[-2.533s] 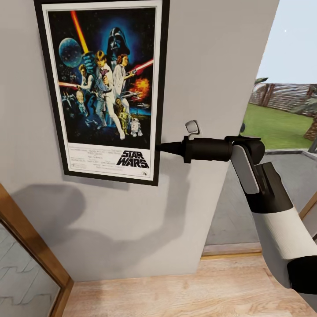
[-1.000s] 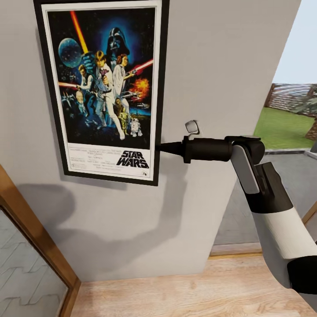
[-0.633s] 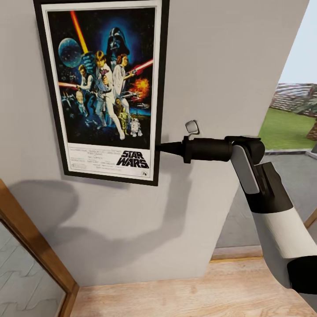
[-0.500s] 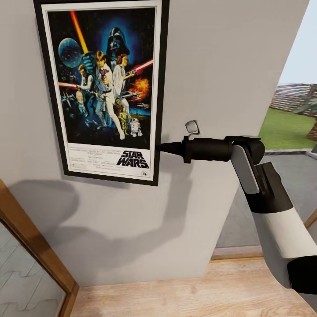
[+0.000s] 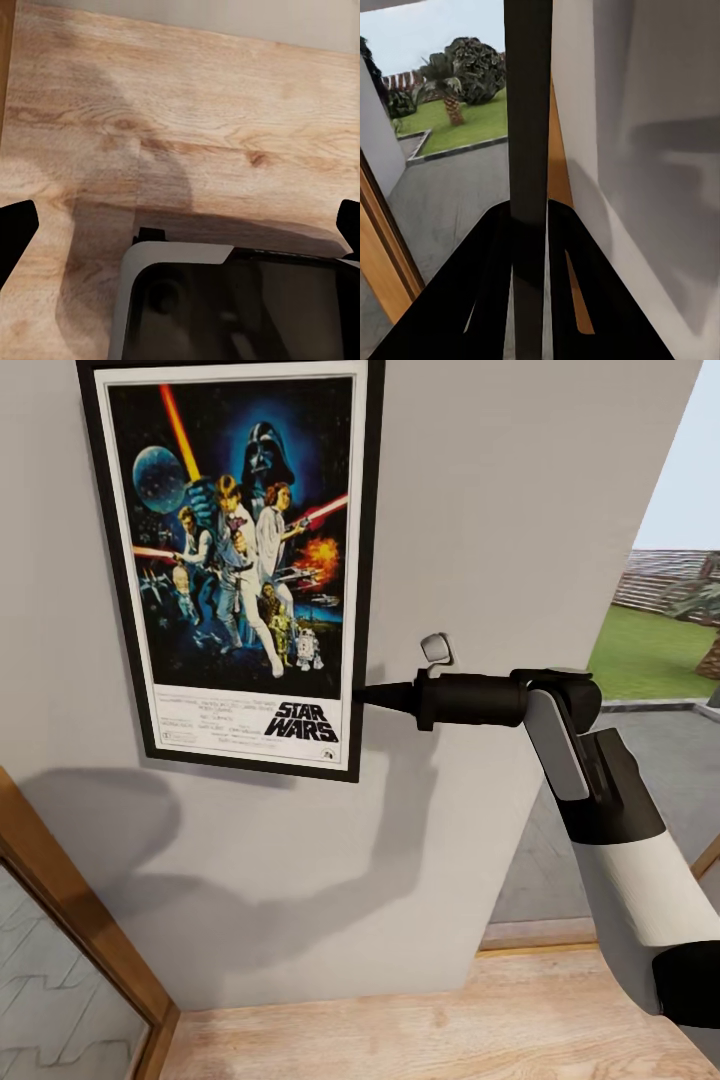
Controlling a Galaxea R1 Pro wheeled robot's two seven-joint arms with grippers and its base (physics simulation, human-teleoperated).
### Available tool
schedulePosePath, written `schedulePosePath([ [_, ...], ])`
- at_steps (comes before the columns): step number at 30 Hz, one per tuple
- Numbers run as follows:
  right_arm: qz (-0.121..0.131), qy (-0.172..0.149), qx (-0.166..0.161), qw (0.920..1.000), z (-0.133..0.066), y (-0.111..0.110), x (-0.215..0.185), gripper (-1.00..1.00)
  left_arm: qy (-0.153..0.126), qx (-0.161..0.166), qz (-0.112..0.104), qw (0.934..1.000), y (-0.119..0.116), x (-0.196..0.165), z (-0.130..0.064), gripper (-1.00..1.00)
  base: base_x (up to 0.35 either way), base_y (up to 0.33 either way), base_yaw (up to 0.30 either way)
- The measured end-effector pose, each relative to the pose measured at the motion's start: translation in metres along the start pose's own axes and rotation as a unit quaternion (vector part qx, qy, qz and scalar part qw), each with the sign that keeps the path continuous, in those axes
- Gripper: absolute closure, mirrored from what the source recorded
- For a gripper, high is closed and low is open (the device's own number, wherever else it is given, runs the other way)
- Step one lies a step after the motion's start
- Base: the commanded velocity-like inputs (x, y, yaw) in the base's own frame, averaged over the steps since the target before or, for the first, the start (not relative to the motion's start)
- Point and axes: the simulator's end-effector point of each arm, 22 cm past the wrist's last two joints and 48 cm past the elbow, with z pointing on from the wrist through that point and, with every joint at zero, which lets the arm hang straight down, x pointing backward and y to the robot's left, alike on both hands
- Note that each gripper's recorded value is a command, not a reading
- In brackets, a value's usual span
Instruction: Pick up the poster from the kitchen countertop and hang it on one of the wall nails in the kitchen.
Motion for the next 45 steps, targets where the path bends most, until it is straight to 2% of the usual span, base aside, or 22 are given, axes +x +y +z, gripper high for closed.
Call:
schedulePosePath([
  [45,0.0,-0.001,-0.001,1.0,-0.0003,0.0005,-0.0006,1.0,-0.001,0.001,0.0,1.0,-0.001,-0.0008,0.0001,-1.0,0.033,0.0,0.0],
])
